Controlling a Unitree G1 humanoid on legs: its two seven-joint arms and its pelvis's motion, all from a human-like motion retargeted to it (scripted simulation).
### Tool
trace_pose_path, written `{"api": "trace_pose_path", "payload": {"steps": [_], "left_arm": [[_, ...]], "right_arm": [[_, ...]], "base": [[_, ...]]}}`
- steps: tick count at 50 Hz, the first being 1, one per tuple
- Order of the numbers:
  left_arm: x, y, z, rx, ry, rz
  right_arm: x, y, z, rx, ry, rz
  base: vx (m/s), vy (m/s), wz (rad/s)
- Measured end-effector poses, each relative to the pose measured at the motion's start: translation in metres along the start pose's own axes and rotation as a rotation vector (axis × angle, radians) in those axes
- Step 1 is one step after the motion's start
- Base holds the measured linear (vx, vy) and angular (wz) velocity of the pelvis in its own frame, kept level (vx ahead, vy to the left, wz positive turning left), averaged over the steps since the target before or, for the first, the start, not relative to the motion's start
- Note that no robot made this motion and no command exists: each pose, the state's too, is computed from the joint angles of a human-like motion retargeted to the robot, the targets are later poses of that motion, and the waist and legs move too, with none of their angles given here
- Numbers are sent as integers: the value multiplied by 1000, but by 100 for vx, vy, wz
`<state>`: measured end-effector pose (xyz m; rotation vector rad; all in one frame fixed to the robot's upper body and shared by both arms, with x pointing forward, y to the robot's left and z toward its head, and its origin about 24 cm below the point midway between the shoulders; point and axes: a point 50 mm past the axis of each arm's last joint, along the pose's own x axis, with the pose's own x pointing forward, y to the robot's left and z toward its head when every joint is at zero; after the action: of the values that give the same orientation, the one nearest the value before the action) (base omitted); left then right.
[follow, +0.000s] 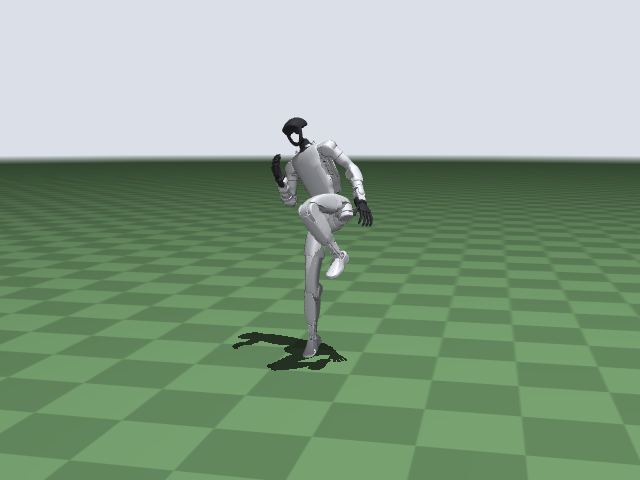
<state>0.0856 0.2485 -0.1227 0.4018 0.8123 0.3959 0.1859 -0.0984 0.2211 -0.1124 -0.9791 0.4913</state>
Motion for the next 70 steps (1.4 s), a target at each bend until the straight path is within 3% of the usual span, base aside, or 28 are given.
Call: {"api": "trace_pose_path", "payload": {"steps": [6, 12, 18, 23, 25, 28, 30, 31, 32, 33, 34, 35, 37, 38, 40, 43, 44, 45, 47, 48, 52, 56, 58, 60, 65, 70], "left_arm": [[-52, -30, -90, 207, 352, -332], [-55, -32, -105, 30, 584, -460], [-18, 36, -95, 128, 561, -218], [-13, 54, -90, -44, 517, -23], [-7, 58, -81, -97, 468, 6], [13, 82, -47, 80, 286, -36], [23, 112, -9, 205, 107, 22], [26, 134, 20, 145, -12, 114], [26, 155, 51, 115, -140, 211], [22, 176, 84, 139, -285, 331], [15, 187, 117, 21, -443, 417], [4, 194, 147, -175, -596, 479], [-26, 185, 204, -610, -906, 392], [-44, 175, 230, -787, -1049, 256], [-91, 144, 269, -1122, -1289, -94], [-156, 89, 308, -1176, -1527, -603], [-172, 76, 313, -1199, -1560, -711], [-187, 64, 316, -1240, -1575, -801], [-200, 48, 325, -1246, -1581, -861], [-205, 41, 330, -1285, -1557, -910], [-223, 45, 345, -1453, -1537, -1146], [-258, 49, 360, -1451, -1671, -1433], [-277, 48, 362, -1535, -1618, -1688], [-290, 48, 363, -1460, -1700, -1736], [-286, 53, 354, -1486, -1723, -1787], [-250, 47, 352, -1369, -1704, -1518]], "right_arm": [[8, 15, 10, 50, -54, 129], [11, 18, 6, -19, -37, 221], [0, 31, -11, 74, 45, 222], [-16, 71, -13, 54, 56, 348], [-9, 70, -6, -17, -7, 380], [6, 47, 15, -92, -127, 287], [4, 35, 21, -137, -139, 171], [2, 33, 24, -116, -130, 107], [2, 28, 22, -286, -124, 45], [3, 14, 17, -835, -163, -32], [4, 12, 16, -932, -181, -86], [4, 17, 17, -804, -169, -124], [5, 23, 13, -752, -152, -85], [4, 27, 1, -889, -127, 64], [7, 21, 11, -672, -129, -102], [-1, 20, -7, -858, -67, 125], [-4, 23, -2, -633, -53, 88], [-5, 25, 10, -246, -50, -40], [-3, 11, 7, -628, -90, -44], [-2, 8, 6, -647, -83, -50], [-8, 11, 14, -221, -21, -114], [-2, 1, 24, -262, -98, -145], [9, -3, 29, -287, -162, -116], [23, -1, 25, -335, -176, -12], [64, -7, 42, -602, -501, -38], [155, 3, 76, -1094, -862, 37]], "base": [[11, 24, -213], [1, 27, -158], [5, 24, -68], [16, 27, -274], [-13, 44, -9], [-41, 30, 125], [-24, 27, 90], [-13, 31, 6], [-13, 33, -64], [-14, 30, -103], [-15, 27, -137], [-19, 22, -153], [-22, 18, -161], [-23, 19, -143], [-22, 23, -86], [-22, 31, 35], [-20, 30, 82], [-19, 31, 85], [-21, 35, 96], [-21, 33, 110], [-18, 41, 138], [-8, 21, 126], [-2, 15, 160], [7, 30, 228], [20, 17, 210], [24, 4, 153]]}}
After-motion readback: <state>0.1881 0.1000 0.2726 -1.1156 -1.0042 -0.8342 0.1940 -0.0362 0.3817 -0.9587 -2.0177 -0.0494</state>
